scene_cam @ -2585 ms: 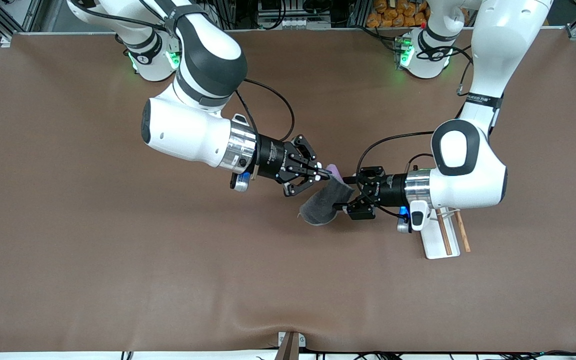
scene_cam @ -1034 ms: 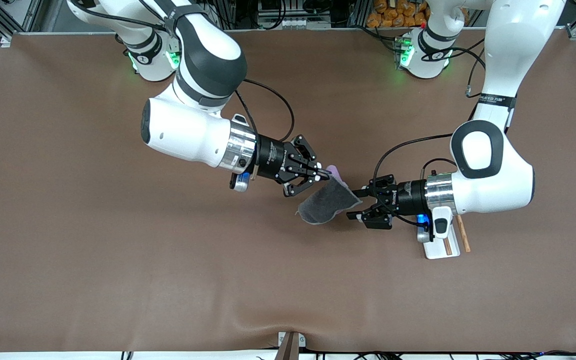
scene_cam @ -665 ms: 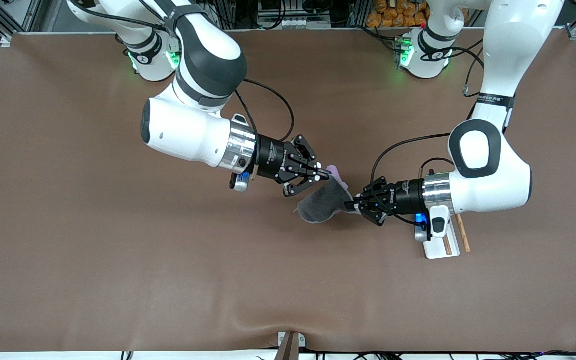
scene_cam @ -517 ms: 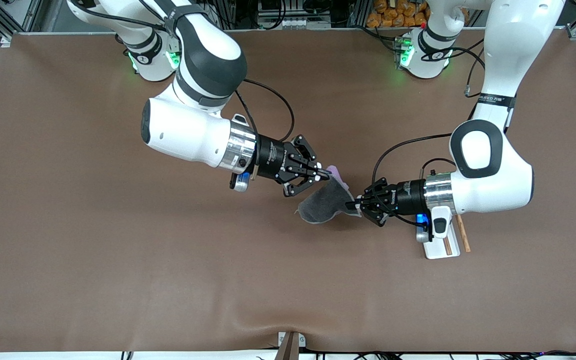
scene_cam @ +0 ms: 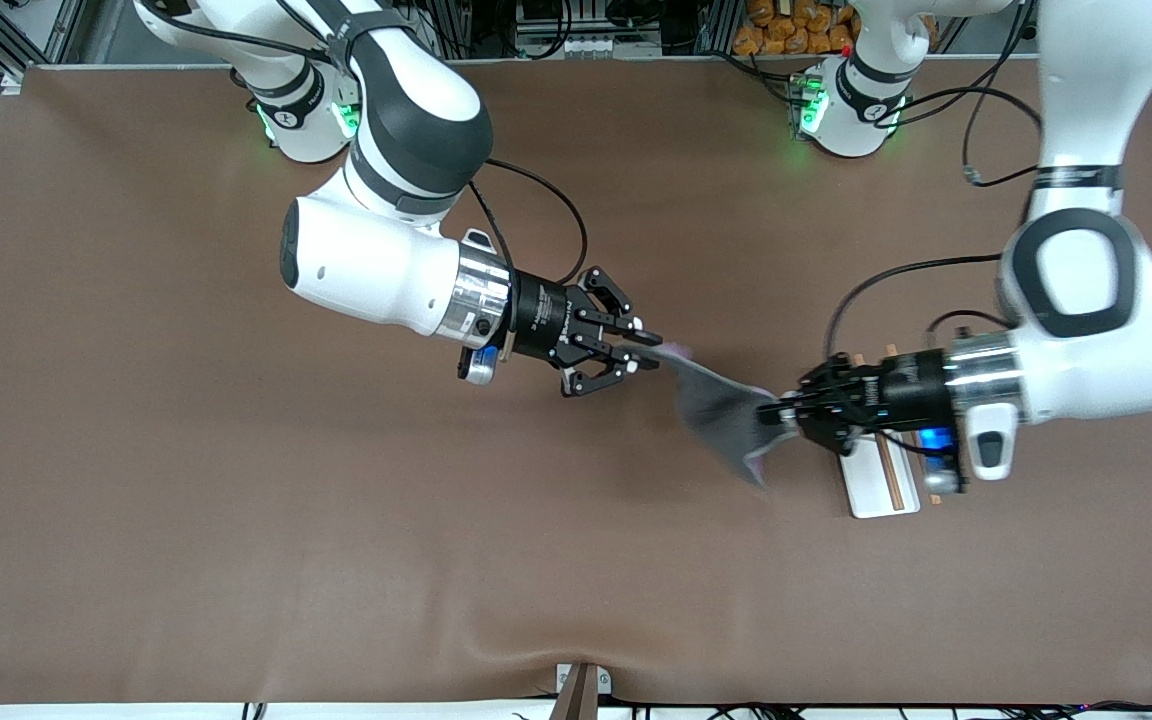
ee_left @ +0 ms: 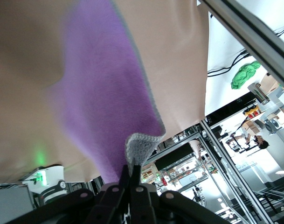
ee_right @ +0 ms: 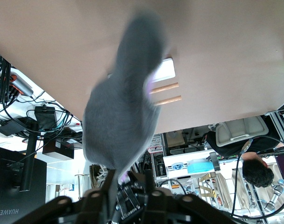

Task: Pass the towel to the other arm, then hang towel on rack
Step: 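Pull the towel with the left gripper while the right gripper releases, then carry the towel over the rack with the left gripper while the right gripper withdraws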

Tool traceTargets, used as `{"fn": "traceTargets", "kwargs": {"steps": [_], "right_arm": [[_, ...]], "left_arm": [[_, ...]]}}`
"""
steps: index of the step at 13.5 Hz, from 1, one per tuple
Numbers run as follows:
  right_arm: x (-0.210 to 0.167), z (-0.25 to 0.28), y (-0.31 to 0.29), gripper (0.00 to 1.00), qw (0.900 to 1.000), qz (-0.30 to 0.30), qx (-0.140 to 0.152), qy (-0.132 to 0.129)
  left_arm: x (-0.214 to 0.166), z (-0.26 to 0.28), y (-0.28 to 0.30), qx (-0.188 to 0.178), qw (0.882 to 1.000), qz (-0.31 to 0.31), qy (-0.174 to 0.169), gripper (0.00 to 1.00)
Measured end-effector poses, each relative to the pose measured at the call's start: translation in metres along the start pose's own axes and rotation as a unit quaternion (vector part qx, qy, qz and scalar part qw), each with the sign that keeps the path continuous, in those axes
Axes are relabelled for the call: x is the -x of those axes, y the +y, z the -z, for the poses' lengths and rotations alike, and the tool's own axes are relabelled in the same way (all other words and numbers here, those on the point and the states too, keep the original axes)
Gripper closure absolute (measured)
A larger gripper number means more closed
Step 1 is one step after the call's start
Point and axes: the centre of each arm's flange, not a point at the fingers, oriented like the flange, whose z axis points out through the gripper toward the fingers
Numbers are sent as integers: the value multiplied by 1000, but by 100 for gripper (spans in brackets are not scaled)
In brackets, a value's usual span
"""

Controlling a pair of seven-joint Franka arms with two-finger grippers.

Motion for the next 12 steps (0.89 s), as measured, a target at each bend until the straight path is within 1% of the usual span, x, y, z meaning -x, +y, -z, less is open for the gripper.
{"fn": "traceTargets", "kwargs": {"steps": [1,2,3,4,6,10,12], "right_arm": [[-1,0,0,51,1000,4,0,6],[-3,0,0,39,1000,11,2,17],[-5,-1,0,30,999,21,8,34],[-9,-1,0,18,998,31,12,52],[-16,4,-6,0,995,52,9,89],[-36,26,-27,0,986,75,7,146],[-40,45,-37,0,980,106,4,169]], "left_arm": [[-3,12,-1,-10,1000,-12,8,98],[-4,20,-3,-26,999,-33,21,98],[-5,25,-6,-45,997,-58,39,98],[-5,27,-8,-66,993,-83,55,98],[-6,29,-12,-111,981,-131,89,98],[-18,29,-24,-203,949,-192,146,98],[-23,22,-30,-246,932,-205,168,98]]}}
